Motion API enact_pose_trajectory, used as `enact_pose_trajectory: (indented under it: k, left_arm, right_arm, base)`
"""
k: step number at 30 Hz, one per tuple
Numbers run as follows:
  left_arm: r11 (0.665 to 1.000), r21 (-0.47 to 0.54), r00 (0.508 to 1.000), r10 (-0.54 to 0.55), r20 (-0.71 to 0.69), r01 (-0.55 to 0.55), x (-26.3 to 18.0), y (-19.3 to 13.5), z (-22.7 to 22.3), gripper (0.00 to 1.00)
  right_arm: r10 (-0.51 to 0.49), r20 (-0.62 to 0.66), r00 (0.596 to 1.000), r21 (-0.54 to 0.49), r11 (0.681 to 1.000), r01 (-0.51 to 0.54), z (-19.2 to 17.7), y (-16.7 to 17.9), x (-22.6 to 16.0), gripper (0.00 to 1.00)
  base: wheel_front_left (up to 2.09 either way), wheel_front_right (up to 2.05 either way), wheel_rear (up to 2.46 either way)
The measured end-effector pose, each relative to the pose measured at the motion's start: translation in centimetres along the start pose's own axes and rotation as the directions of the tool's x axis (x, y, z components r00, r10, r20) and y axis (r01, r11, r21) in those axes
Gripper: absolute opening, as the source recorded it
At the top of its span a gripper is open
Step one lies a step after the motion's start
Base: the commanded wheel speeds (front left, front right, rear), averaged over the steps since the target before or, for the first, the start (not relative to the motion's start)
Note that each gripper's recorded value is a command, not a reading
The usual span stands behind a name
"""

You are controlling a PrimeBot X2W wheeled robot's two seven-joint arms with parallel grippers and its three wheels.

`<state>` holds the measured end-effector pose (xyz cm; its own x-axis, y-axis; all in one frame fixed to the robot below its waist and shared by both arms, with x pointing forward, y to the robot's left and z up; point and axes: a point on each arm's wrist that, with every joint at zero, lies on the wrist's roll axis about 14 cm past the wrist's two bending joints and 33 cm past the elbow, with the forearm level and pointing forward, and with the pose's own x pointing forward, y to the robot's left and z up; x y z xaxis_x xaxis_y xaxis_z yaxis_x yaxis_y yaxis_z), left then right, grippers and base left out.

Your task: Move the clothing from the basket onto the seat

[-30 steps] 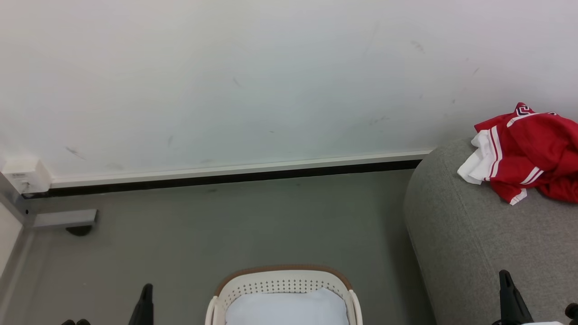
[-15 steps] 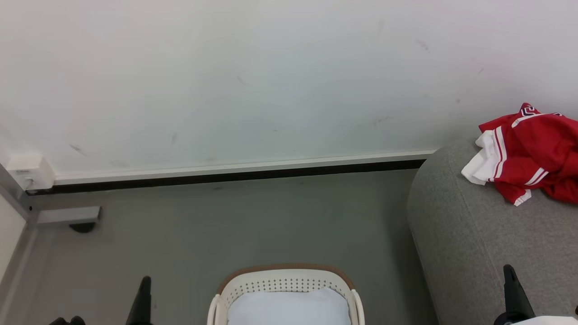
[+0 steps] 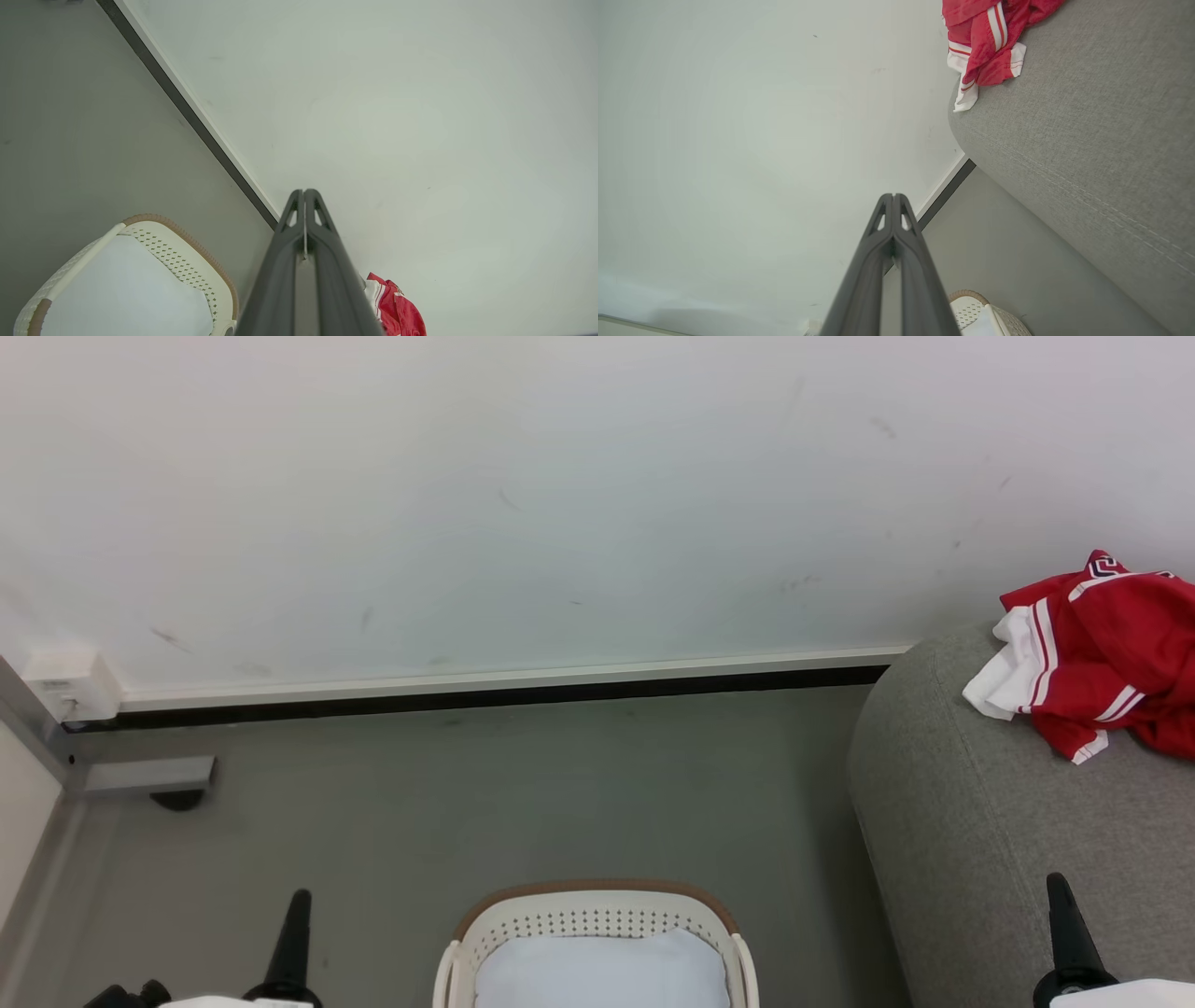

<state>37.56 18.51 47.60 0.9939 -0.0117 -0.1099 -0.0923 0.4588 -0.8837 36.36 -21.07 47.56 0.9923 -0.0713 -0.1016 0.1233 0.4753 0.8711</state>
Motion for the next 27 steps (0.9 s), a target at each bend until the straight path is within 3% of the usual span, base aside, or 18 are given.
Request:
enact_pose_trajectory:
  k: [27]
  left_arm:
    - [0.969, -0.246, 0.999, -0.034, 0.021, 0.038, 0.5, -0.9, 1.2, 0.00]
  right_arm:
    - [0.047, -0.010, 0.999, 0.259, 0.965, -0.043, 0.2, 1.5, 1.0, 0.00]
  base:
    - [0.00, 0.00, 0.00]
